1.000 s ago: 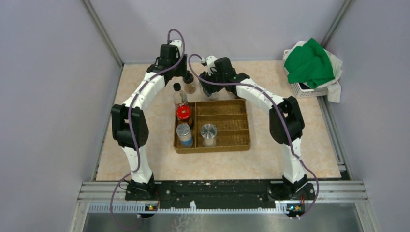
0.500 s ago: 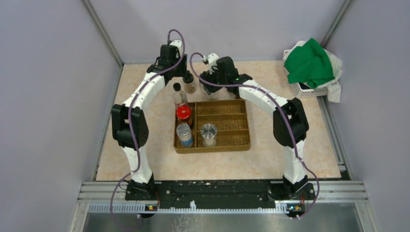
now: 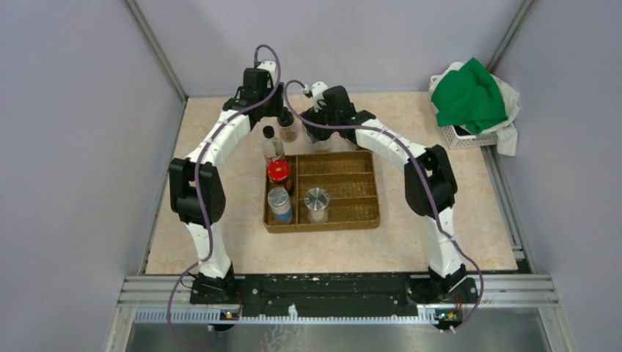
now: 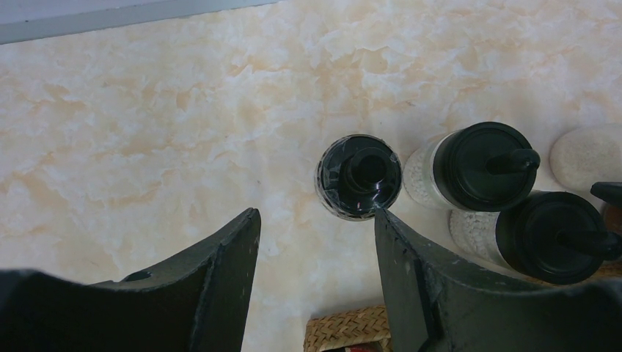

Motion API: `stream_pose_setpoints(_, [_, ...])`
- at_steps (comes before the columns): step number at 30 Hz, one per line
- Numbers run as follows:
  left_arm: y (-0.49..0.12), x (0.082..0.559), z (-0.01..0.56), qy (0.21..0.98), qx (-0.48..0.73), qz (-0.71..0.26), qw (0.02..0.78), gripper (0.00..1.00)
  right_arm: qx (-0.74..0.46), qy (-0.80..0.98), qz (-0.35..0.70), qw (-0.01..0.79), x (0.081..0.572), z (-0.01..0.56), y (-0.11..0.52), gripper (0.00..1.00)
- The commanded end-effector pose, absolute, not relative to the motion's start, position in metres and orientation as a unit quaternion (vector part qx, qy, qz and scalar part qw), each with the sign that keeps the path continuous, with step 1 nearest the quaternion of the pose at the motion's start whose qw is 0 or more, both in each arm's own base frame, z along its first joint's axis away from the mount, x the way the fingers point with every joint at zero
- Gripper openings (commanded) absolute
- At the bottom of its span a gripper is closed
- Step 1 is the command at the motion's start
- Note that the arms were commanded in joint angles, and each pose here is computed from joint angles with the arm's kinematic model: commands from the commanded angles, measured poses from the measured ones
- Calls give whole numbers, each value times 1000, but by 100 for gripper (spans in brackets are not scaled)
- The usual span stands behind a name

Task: Organize the condiment bottles
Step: Pick up the bottle from the center of the board.

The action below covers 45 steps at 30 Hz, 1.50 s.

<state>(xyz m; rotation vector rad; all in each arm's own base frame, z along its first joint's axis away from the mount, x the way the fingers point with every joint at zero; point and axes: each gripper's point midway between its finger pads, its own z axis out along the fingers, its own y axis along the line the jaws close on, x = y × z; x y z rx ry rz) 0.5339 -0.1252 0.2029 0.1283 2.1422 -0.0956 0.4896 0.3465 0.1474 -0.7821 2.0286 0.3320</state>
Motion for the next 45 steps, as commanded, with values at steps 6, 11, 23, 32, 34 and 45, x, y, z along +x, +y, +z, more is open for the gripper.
stream_pose_setpoints(6, [-122, 538, 220, 862, 48, -41, 502, 65, -293, 826, 120, 467, 502, 151, 344, 86])
stream_pose_setpoints(11, [-122, 538, 221, 862, 48, -40, 503, 65, -286, 831, 136, 458, 505, 142, 343, 81])
stream_pose_setpoints(23, [-121, 537, 224, 861, 46, -40, 505, 64, -275, 834, 157, 451, 507, 135, 342, 66])
stream_pose_setpoints(32, [-119, 530, 223, 863, 44, -40, 501, 43, -276, 826, 165, 463, 502, 155, 342, 39])
stream_pose_setpoints(34, [-118, 527, 225, 863, 43, -40, 501, 42, -275, 824, 165, 468, 500, 163, 340, 37])
stream_pose_setpoints(45, [-112, 514, 240, 860, 33, -36, 507, 72, -264, 797, 152, 521, 478, 249, 315, 37])
